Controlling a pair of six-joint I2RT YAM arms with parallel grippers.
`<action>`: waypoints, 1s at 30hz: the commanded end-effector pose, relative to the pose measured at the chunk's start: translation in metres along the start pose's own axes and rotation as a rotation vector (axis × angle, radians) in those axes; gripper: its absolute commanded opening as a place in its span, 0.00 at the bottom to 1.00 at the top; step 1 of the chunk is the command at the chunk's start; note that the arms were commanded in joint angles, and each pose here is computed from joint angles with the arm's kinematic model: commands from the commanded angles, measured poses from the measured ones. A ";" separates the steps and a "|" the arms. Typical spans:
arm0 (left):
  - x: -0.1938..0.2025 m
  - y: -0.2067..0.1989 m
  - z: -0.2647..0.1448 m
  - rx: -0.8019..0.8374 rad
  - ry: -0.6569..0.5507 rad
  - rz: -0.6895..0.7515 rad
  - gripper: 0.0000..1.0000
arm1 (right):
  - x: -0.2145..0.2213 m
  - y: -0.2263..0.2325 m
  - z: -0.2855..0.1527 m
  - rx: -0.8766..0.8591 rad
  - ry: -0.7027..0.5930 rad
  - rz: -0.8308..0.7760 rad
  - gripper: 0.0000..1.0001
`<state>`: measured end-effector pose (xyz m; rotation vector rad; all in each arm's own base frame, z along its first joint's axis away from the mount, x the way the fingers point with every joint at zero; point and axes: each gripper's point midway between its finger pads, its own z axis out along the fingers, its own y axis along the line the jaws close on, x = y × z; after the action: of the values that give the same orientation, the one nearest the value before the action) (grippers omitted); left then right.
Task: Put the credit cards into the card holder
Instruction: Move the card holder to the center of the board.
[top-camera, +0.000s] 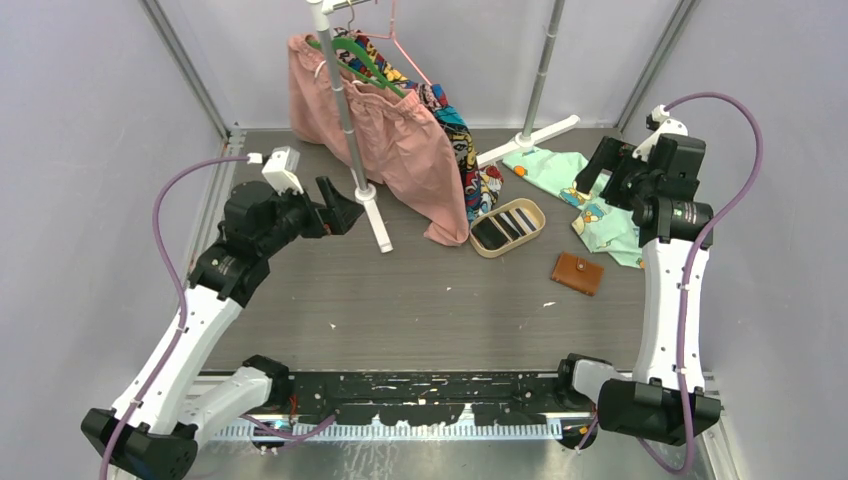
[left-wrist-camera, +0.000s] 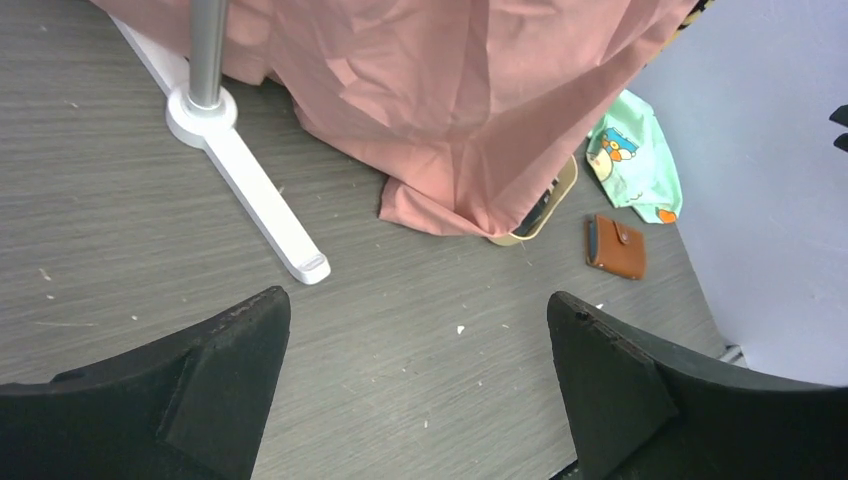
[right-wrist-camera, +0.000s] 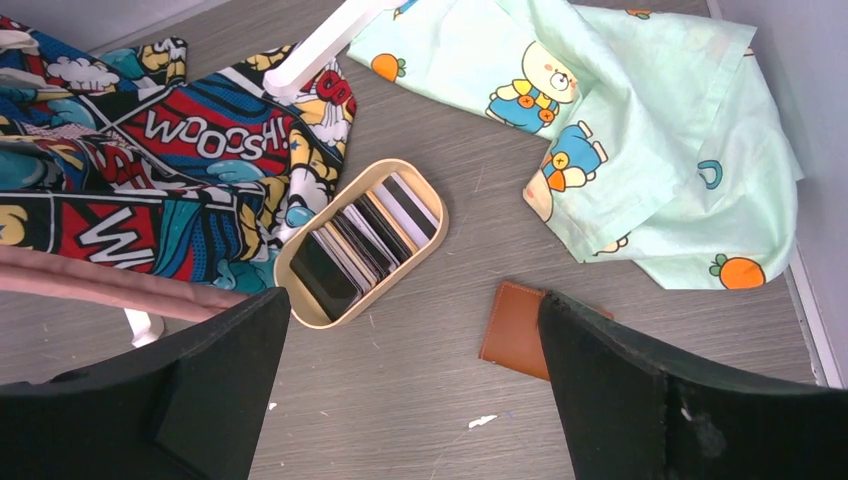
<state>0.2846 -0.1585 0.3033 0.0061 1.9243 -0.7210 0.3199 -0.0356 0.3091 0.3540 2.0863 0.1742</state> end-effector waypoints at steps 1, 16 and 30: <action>-0.010 -0.020 -0.007 0.113 -0.072 -0.036 1.00 | -0.010 0.013 -0.017 -0.065 -0.058 -0.037 1.00; 0.068 0.004 0.019 0.113 0.062 -0.282 0.99 | 0.142 0.005 -0.013 -0.412 0.385 -0.533 0.99; 0.104 0.008 0.016 0.203 0.068 -0.310 0.94 | 0.200 -0.049 0.044 -0.378 0.717 -0.580 0.90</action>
<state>0.2496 -0.1829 0.1824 -0.2044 2.0522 -1.0416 0.2362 -0.0044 0.1214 -0.5409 2.6925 0.4529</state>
